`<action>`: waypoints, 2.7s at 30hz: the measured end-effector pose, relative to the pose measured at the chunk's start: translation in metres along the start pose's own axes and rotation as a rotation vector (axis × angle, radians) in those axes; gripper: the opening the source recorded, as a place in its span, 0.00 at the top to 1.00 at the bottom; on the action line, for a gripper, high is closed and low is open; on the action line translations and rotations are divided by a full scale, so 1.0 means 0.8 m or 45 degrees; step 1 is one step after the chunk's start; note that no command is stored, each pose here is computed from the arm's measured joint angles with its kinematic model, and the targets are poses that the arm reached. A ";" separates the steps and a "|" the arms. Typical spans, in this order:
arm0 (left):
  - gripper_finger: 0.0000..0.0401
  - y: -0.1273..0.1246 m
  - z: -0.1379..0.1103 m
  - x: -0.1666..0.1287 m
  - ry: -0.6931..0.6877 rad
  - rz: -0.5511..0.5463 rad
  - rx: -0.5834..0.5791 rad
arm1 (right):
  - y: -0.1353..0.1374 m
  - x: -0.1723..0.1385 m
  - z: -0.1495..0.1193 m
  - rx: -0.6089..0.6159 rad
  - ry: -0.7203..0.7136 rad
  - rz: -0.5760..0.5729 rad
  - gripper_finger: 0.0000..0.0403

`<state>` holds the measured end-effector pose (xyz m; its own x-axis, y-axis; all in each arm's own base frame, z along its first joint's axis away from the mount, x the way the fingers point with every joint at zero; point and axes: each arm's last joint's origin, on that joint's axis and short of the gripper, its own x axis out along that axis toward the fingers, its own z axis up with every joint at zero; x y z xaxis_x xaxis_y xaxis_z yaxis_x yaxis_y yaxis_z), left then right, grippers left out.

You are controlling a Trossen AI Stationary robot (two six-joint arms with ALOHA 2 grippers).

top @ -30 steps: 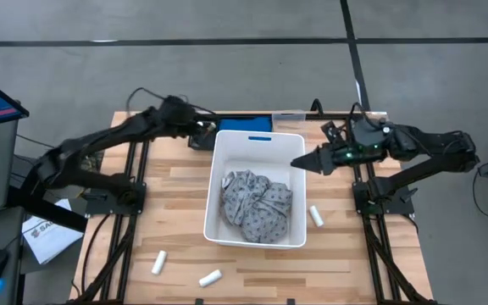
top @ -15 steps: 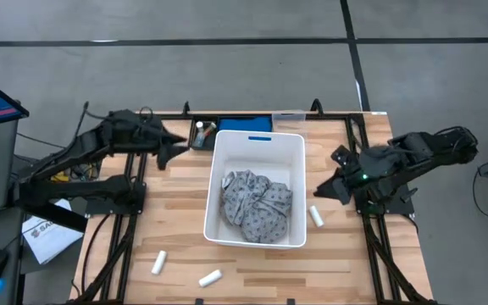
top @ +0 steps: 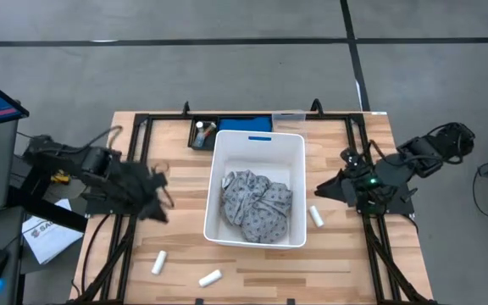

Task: Pick & place medical supplies in basket/bin
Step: Put the bottom left white bandage into the transparent bin

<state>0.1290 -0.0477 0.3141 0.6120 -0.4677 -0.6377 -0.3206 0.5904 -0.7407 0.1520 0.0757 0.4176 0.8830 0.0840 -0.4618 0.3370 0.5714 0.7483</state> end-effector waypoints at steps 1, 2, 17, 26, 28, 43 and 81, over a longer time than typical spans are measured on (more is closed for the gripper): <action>0.51 -0.001 -0.009 0.005 0.074 0.031 -0.045 | 0.001 0.000 0.000 0.000 -0.015 0.003 0.51; 0.51 -0.003 -0.017 0.011 0.140 0.068 -0.096 | 0.002 0.000 -0.001 -0.002 -0.026 0.003 0.51; 0.51 -0.014 -0.093 0.111 0.270 0.710 -0.656 | 0.009 -0.006 -0.010 -0.023 -0.107 0.027 0.51; 0.51 -0.008 -0.115 0.170 0.200 0.868 -0.638 | 0.009 -0.006 -0.010 -0.013 -0.107 0.028 0.51; 0.51 -0.004 -0.119 0.181 0.183 0.914 -0.628 | 0.009 -0.006 -0.010 -0.014 -0.107 0.027 0.51; 0.51 0.022 -0.138 0.244 0.144 1.103 -0.574 | 0.008 -0.006 -0.009 -0.003 -0.135 0.018 0.51; 0.89 0.021 -0.057 0.024 -0.713 0.697 -0.368 | 0.008 -0.006 -0.005 -0.028 -0.243 -0.016 0.51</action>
<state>0.1024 -0.0770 0.2798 0.5601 0.2776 -0.7805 -0.8035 0.4115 -0.4303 0.1486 0.0823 0.4226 0.9254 -0.0782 -0.3708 0.3428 0.5895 0.7314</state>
